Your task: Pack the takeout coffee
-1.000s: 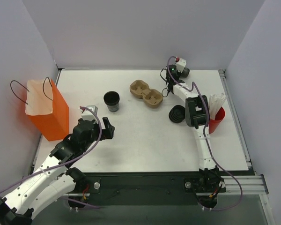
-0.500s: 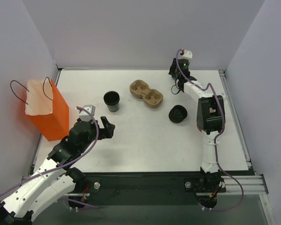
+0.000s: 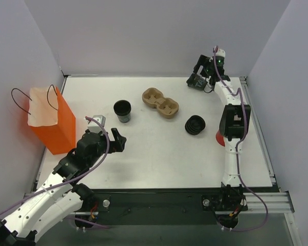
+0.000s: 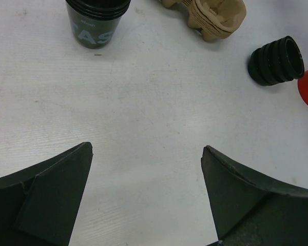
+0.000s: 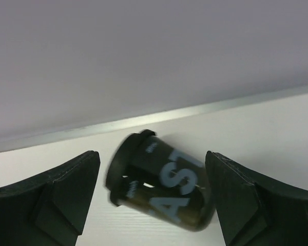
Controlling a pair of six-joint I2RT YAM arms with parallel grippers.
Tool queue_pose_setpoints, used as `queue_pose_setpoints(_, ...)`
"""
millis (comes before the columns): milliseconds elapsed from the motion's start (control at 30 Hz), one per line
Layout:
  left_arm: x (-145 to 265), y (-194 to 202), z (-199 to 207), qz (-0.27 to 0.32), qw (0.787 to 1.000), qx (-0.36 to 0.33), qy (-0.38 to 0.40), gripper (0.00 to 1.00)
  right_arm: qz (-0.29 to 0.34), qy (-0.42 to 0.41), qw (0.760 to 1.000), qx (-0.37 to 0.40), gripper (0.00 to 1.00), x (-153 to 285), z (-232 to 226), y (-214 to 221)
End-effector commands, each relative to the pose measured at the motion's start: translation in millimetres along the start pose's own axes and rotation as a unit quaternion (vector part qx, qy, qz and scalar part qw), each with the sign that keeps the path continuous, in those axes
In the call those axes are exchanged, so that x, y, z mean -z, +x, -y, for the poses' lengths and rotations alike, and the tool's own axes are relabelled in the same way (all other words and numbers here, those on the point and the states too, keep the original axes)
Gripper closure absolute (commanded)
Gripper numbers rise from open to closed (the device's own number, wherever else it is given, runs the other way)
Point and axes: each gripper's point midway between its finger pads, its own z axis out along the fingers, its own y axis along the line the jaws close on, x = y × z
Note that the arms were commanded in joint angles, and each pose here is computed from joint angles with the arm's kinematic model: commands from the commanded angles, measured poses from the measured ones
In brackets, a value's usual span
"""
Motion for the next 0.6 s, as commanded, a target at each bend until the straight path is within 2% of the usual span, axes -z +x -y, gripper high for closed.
queue_pose_setpoints(0,-6,-13,4,0.018,1.000,-0.014,0.005,0.03,-0.005,-0.021,0.999,-0.035,0.13,-18,6,12)
queue_pose_setpoints(233,-10,-5,2,0.008,1.000,-0.013,0.002,0.03,-0.041,-0.135,0.990,-0.019,0.12,-18,-22,32)
queue_pose_setpoints(367,-8,-6,4,0.012,1.000,-0.007,0.010,0.03,-0.062,-0.145,0.987,-0.021,0.13,-11,-26,44)
queue_pose_setpoints(567,-5,-10,7,0.014,1.000,-0.007,0.017,0.03,-0.071,-0.161,0.983,-0.048,0.16,9,-38,35)
